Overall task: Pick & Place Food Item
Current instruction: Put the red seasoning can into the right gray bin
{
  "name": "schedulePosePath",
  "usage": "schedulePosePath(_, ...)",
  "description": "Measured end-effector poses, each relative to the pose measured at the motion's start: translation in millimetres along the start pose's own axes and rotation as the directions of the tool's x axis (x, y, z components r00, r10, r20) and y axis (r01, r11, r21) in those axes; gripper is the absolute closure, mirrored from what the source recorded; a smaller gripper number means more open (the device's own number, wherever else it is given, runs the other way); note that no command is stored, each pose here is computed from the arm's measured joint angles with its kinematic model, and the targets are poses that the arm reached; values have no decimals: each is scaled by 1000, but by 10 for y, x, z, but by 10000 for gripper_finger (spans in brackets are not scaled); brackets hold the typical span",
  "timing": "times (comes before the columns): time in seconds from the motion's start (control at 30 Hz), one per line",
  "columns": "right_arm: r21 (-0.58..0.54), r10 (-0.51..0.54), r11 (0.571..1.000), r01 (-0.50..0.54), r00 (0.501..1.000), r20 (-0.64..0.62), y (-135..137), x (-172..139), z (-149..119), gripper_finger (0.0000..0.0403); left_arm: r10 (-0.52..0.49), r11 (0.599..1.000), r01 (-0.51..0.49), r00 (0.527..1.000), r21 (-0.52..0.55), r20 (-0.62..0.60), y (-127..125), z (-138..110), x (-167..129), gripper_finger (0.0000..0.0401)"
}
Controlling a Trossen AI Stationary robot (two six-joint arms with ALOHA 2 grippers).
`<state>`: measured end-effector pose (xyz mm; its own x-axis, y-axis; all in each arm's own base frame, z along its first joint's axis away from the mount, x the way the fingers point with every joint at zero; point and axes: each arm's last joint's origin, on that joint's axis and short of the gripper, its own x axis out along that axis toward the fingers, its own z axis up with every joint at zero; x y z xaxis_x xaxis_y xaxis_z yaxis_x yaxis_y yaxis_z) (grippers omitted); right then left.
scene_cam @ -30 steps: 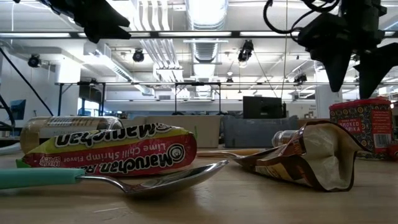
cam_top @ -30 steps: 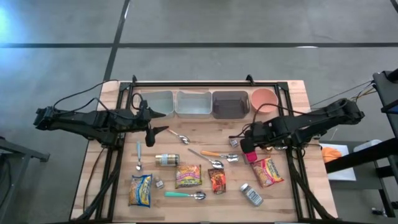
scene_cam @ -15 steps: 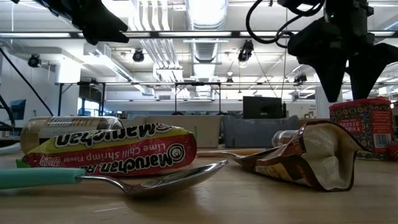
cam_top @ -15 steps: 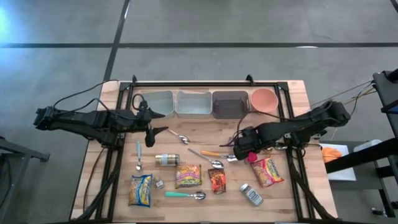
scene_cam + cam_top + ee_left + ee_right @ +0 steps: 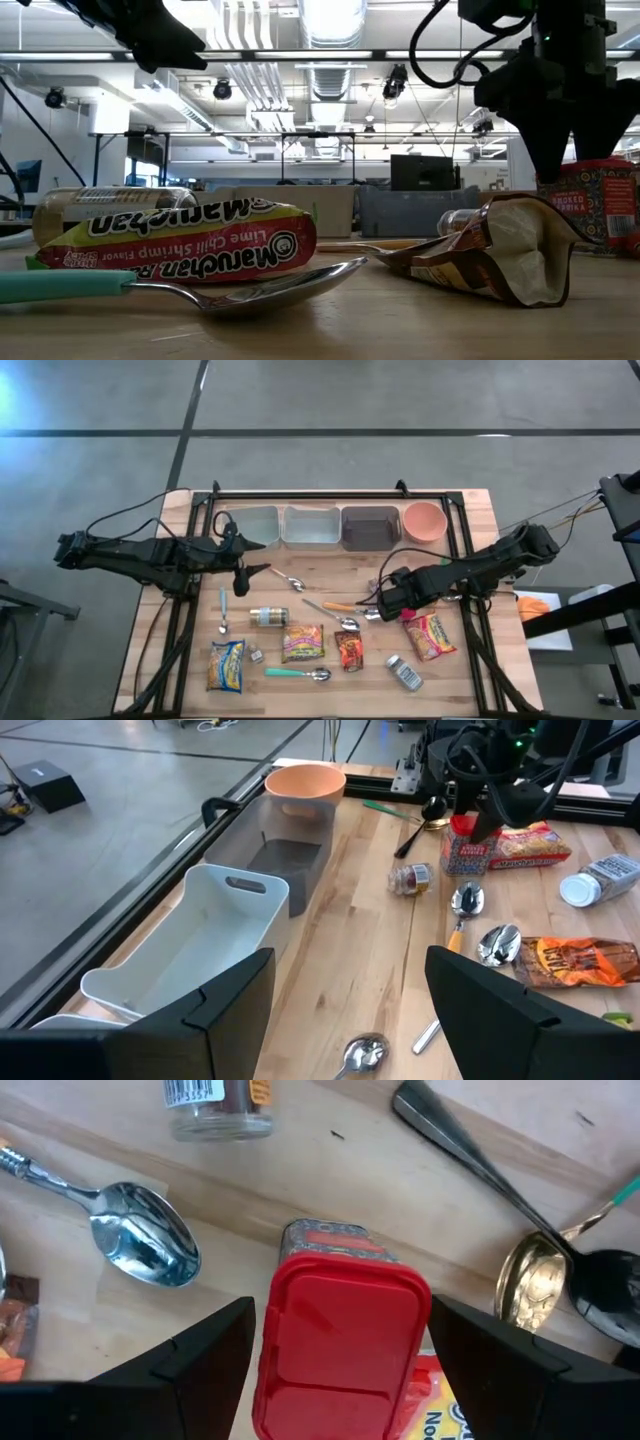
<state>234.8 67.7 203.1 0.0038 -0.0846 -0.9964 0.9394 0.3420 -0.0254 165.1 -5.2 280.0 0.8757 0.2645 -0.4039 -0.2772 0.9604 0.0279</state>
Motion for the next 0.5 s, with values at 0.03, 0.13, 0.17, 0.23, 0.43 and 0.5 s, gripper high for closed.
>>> schedulePosePath(0.03, 0, 0, 1000, 0, 1000, 0, 1, 2, 0, 108, 0, 1000, 0, 1000, 0, 0, 0, 0, 0, 139)
schedulePosePath(0.13, 4, 4, 1000, -4, 1000, 0, 5, 7, -1, 108, 0, 1000, 0, 1000, 0, 0, 0, 0, 0, 139)
schedulePosePath(0.17, 6, 9, 1000, -9, 1000, 0, 9, 12, -1, 108, 0, 1000, 0, 1000, 0, 0, 0, 0, 0, 139)
schedulePosePath(0.23, 8, 14, 1000, -14, 1000, 0, 14, 17, -2, 108, 0, 1000, 0, 1000, 0, 0, 0, 0, 0, 139)
schedulePosePath(0.43, 29, 7, 1000, -6, 1000, -9, -2, 49, -29, 108, 0, 1000, 0, 1000, 0, 0, -1, 0, 0, 139)
schedulePosePath(0.5, 36, 5, 999, -4, 1000, -15, -8, 66, -57, 108, -1, 1000, 1, 1000, 0, 0, -1, 0, 0, 139)
